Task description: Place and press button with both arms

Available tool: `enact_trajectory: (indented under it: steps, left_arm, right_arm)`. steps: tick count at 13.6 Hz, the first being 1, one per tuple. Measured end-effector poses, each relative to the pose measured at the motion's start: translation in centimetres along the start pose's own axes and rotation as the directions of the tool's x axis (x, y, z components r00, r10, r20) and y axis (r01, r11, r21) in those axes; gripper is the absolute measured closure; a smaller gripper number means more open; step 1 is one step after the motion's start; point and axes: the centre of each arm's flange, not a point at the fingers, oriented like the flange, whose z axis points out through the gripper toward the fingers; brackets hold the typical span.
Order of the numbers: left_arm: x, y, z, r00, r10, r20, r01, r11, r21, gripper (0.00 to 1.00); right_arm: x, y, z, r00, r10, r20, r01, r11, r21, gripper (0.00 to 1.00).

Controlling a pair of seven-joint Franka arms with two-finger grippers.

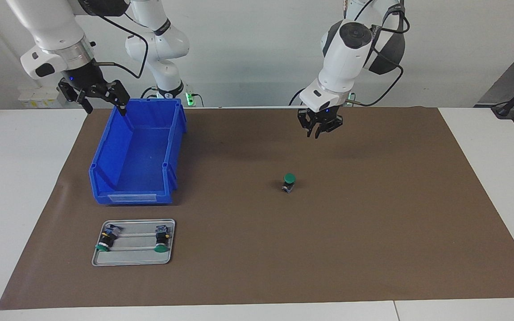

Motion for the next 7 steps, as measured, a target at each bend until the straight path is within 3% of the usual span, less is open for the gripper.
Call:
enact_trajectory:
  steps: [1, 7]
  left_arm:
    - [0.5, 0.3, 1.2, 1.0, -0.008, -0.005, 0.008, 1.0, -0.002, 0.97]
    - [2.0, 0.2, 7.2, 0.995, -0.029, -0.091, 0.028, 0.999, -0.022, 0.99]
  right_arm:
    - [0.0, 0.0, 0.0, 1.0, 0.0, 0.0, 0.0, 1.0, 0.0, 0.0]
    - [0.0, 0.0, 0.0, 1.0, 0.0, 0.0, 0.0, 1.0, 0.0, 0.0]
